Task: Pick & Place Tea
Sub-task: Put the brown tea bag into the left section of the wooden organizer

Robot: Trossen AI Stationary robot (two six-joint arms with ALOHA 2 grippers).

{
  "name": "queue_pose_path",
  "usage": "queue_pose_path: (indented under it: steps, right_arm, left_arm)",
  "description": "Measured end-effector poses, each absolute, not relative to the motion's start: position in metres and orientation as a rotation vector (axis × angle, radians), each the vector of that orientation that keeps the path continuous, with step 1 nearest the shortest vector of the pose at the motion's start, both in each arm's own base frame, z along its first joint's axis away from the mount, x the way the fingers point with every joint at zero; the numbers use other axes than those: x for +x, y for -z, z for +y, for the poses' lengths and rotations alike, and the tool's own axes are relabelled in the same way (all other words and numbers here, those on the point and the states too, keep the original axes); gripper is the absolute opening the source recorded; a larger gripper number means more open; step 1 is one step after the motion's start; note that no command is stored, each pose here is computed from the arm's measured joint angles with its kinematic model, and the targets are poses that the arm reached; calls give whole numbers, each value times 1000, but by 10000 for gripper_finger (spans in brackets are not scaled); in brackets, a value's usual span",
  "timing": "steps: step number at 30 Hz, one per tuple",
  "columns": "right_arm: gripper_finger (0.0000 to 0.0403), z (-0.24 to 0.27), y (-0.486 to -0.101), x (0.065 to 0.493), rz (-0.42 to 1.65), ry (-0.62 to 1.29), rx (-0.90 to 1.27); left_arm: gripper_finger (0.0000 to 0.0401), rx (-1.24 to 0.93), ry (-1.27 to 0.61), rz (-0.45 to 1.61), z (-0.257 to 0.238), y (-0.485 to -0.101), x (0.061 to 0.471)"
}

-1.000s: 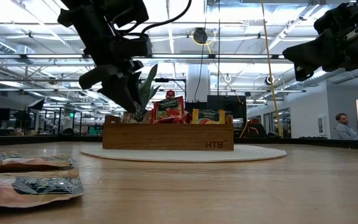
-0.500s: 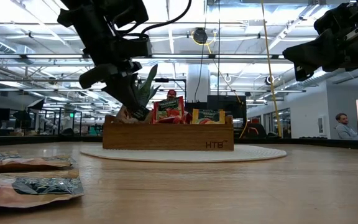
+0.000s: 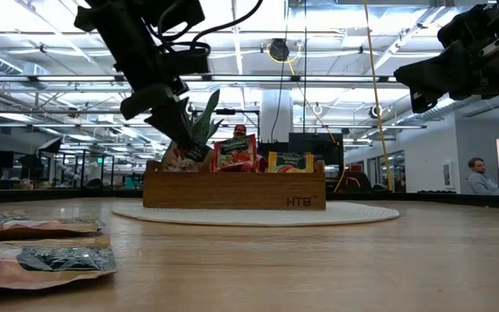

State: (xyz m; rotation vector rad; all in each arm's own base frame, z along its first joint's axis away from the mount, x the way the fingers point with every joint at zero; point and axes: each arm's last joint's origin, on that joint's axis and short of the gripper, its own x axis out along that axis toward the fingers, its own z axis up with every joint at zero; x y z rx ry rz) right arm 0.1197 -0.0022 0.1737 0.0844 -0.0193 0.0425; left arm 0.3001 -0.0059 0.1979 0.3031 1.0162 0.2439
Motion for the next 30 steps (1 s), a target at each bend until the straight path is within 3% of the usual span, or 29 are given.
queue_pose_path:
  steps: [12, 22, 30]
  right_arm:
    - [4, -2, -174, 120, -19, -43, 84]
    - [4, -2, -173, 120, -17, -43, 85]
    - [4, -2, -173, 120, -13, -43, 85]
  left_arm:
    - [1, 308, -288, 984, -10, -193, 297]
    - [1, 262, -251, 831, -6, -191, 274]
    - [0, 255, -241, 777, 2, -167, 260]
